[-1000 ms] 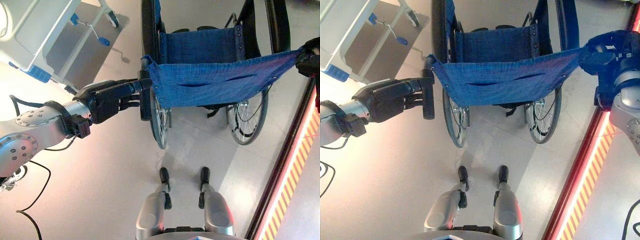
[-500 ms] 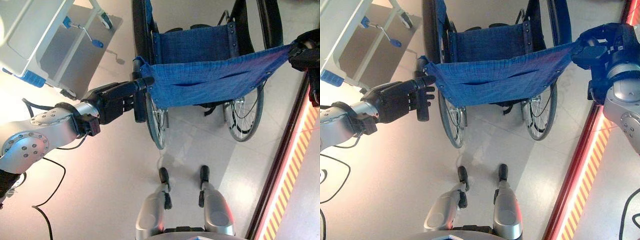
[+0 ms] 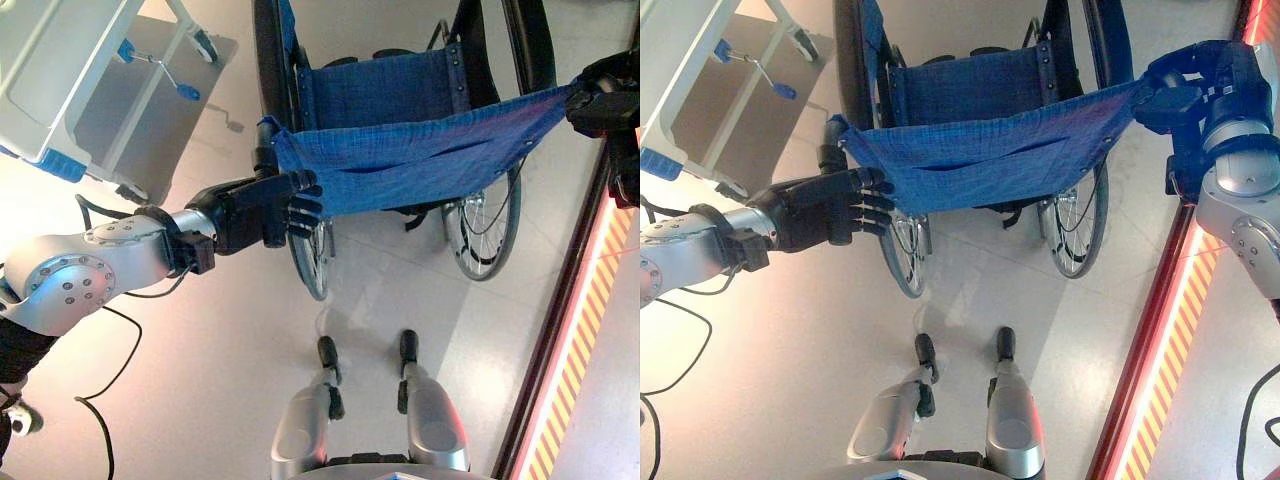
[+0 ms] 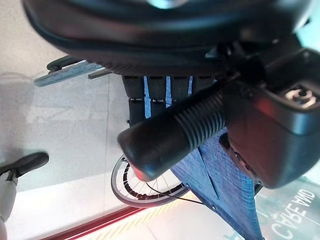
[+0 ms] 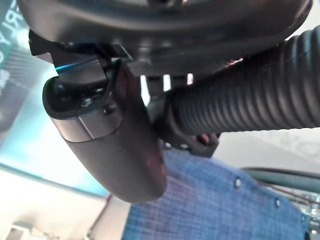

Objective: Push the wheelchair next to the bed

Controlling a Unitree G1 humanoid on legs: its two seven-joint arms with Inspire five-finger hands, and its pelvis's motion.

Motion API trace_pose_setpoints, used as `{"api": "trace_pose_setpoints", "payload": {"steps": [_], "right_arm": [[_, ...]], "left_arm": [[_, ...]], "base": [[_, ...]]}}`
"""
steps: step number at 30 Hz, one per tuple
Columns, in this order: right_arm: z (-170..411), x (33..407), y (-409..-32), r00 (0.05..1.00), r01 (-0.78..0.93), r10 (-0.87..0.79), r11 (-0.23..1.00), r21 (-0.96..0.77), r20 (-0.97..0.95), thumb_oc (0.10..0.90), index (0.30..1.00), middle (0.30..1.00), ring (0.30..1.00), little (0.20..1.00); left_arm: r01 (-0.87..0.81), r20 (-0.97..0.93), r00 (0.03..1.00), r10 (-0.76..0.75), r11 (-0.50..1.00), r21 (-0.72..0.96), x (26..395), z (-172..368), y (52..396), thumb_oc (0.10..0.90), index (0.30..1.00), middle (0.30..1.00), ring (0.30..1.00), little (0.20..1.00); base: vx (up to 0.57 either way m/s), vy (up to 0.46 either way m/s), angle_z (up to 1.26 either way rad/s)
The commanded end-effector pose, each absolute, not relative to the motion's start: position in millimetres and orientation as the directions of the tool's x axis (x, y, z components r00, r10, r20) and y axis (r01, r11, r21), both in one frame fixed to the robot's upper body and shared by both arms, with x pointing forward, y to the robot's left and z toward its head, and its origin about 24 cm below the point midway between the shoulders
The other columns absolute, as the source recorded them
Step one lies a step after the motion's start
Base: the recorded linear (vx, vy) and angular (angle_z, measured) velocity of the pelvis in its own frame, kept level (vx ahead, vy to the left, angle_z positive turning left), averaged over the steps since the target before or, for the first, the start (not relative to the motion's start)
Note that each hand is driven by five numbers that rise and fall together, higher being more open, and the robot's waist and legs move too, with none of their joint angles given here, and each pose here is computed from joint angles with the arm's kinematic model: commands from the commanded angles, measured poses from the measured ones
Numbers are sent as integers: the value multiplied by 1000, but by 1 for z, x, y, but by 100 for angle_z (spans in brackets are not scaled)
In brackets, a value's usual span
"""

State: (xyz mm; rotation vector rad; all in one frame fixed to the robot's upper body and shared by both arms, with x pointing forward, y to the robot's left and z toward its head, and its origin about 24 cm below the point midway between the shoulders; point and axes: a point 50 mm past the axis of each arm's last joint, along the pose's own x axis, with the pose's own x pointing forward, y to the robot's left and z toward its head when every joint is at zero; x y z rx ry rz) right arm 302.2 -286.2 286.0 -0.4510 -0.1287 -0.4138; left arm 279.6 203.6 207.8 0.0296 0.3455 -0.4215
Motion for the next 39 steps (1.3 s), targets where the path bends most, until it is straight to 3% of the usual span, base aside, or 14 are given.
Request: {"api": "trace_pose_setpoints", "payload": {"steps": [1, 15, 26, 39], "right_arm": [[268, 312, -253, 971, 212, -174, 941, -264, 162, 400, 300, 300, 300, 300], [259, 316, -242, 978, 189, -156, 943, -273, 138, 400, 300, 300, 300, 300], [243, 318, -228, 993, 110, -89, 948, -298, 83, 400, 300, 300, 300, 300], [238, 325, -203, 997, -4, 32, 940, -342, 75, 400, 300, 300, 300, 300]], "left_arm": [[457, -73, 885, -460, 888, -53, 280, 256, 188, 400, 300, 300, 300, 300], [355, 123, 932, -341, 927, -119, 283, 282, 188, 400, 300, 300, 300, 300], [245, 132, 967, -218, 940, -238, 285, 283, 200, 400, 300, 300, 300, 300], [168, 132, 983, -130, 927, -337, 288, 260, 228, 400, 300, 300, 300, 300]], "base": [[0, 0, 0], [11, -123, 1], [118, -179, -2], [453, 198, -44]]}}
